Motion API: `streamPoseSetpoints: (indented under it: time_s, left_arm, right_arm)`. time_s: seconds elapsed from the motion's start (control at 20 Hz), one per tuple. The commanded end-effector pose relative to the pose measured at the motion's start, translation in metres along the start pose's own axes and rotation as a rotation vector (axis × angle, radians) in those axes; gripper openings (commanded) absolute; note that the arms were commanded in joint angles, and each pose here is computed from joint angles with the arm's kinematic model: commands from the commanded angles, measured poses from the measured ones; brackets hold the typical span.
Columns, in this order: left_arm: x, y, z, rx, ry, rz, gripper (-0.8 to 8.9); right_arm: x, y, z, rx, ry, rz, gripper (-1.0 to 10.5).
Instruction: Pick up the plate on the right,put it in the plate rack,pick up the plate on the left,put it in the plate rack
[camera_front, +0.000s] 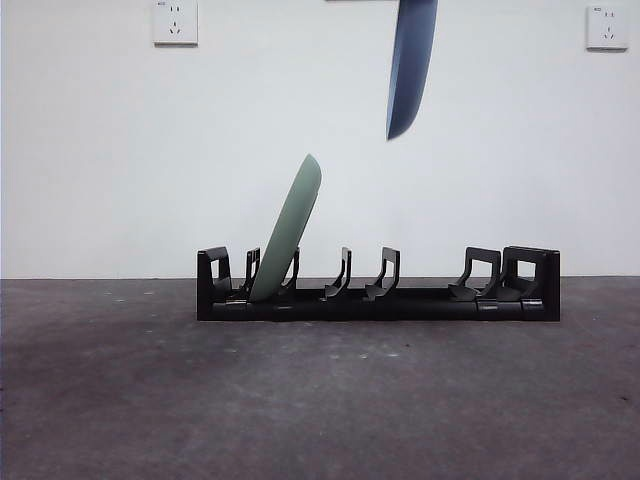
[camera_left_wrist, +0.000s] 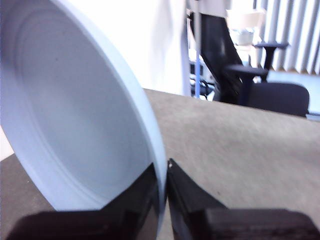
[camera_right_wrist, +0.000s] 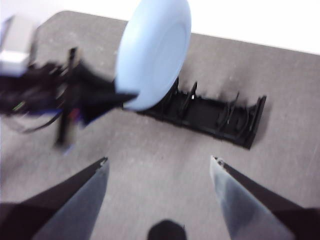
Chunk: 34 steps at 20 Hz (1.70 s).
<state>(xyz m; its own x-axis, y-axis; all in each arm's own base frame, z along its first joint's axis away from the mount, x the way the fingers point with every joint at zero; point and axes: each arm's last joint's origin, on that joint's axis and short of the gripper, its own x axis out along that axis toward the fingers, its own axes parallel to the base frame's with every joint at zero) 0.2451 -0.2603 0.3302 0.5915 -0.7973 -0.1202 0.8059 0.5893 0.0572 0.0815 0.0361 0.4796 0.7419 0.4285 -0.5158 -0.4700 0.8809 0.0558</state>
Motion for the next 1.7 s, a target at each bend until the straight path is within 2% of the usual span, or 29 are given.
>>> streamPoseSetpoints:
  time_s: [0.05, 0.3, 0.6, 1.0, 1.5, 1.55, 1.7]
  left_arm:
    - [0.014, 0.011, -0.015, -0.075, -0.012, 0.024, -0.08]
    - [0.041, 0.034, -0.045, -0.098, 0.036, 0.074, -0.08]
    - [0.067, 0.054, -0.058, -0.119, 0.097, 0.102, -0.08]
    - [0.083, 0.059, -0.097, -0.119, 0.232, 0.109, -0.08]
    - [0.083, 0.061, -0.112, -0.111, 0.326, 0.155, 0.01]
    - [0.084, 0.061, -0.112, -0.112, 0.325, 0.154, 0.11]
    - [0.084, 0.059, -0.112, -0.112, 0.325, 0.143, 2.01]
  right_arm:
    - [0.0, 0.0, -0.003, 0.009, 0.024, -0.001, 3.5]
    - [0.0, 0.0, -0.004, 0.006, 0.042, -0.001, 3.5]
    - [0.001, 0.0, -0.004, 0.003, 0.045, -0.001, 3.5]
    - [0.001, 0.0, -0.004, -0.016, 0.044, 0.0, 3.5]
    - [0.001, 0.0, -0.006, -0.02, 0.07, 0.001, 3.5]
    - [0.001, 0.0, -0.006, -0.02, 0.07, 0.001, 3.5]
    - [0.001, 0.0, -0.007, -0.027, 0.074, 0.001, 3.5]
